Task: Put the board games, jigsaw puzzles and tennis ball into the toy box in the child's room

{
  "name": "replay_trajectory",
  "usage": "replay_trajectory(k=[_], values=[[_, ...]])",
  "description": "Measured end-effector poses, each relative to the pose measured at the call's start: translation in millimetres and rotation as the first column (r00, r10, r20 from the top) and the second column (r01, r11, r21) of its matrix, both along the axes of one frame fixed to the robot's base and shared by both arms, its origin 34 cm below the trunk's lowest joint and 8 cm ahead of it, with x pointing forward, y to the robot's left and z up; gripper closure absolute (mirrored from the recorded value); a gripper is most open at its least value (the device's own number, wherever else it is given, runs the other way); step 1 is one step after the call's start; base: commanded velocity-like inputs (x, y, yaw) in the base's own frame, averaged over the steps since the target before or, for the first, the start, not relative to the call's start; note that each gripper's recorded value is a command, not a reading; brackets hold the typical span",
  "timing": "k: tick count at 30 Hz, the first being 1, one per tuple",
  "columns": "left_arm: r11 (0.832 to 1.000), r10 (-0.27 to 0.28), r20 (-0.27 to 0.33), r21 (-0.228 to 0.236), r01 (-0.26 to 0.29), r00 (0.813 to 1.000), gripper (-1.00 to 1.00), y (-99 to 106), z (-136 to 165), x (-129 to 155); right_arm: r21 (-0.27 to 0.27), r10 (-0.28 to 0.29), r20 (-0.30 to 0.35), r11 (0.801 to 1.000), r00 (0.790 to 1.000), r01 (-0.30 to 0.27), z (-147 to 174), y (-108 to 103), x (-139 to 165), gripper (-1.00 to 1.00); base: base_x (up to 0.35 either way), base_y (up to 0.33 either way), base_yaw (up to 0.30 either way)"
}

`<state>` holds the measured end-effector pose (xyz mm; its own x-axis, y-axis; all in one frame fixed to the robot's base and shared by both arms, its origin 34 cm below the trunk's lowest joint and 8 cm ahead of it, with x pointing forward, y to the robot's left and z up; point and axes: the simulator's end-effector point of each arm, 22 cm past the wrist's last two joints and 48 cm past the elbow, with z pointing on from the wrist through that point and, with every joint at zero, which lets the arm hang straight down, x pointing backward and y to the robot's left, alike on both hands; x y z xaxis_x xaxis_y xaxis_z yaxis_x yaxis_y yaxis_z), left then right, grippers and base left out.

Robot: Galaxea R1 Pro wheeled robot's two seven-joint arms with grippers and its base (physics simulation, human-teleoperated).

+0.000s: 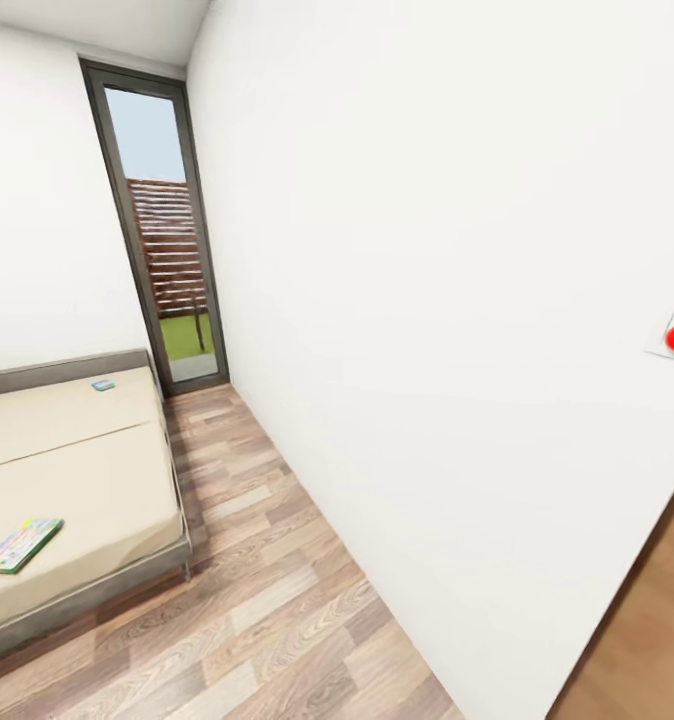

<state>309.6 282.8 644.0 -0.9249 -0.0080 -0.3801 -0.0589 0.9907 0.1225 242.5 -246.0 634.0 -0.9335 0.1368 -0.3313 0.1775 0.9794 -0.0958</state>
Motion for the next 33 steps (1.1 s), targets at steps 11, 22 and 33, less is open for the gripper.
replay_trajectory(k=[11, 22, 33], values=[[1.000, -0.001, 0.000, -0.001, 0.001, 1.000, -1.00, -0.8, 0.0, 0.0, 0.000, 0.000, -0.001, 1.000, 1.000, 0.000, -0.1, 0.2, -0.2, -1.00, 0.000, 0.000, 0.293], [1.000, -0.003, 0.002, -0.002, 0.003, 1.000, -1.00, -1.3, 0.1, 0.4, 0.000, 0.000, -0.001, 1.000, 1.000, 0.000, -0.1, 0.2, -0.4, -1.00, 0.000, 0.000, 0.293], [1.000, -0.013, 0.001, -0.003, 0.013, 1.000, -1.00, -3.5, 0.0, 0.4, 0.000, 0.000, -0.001, 1.000, 1.000, 0.000, -0.1, 0.3, -0.3, -1.00, 0.000, 0.000, 0.293]])
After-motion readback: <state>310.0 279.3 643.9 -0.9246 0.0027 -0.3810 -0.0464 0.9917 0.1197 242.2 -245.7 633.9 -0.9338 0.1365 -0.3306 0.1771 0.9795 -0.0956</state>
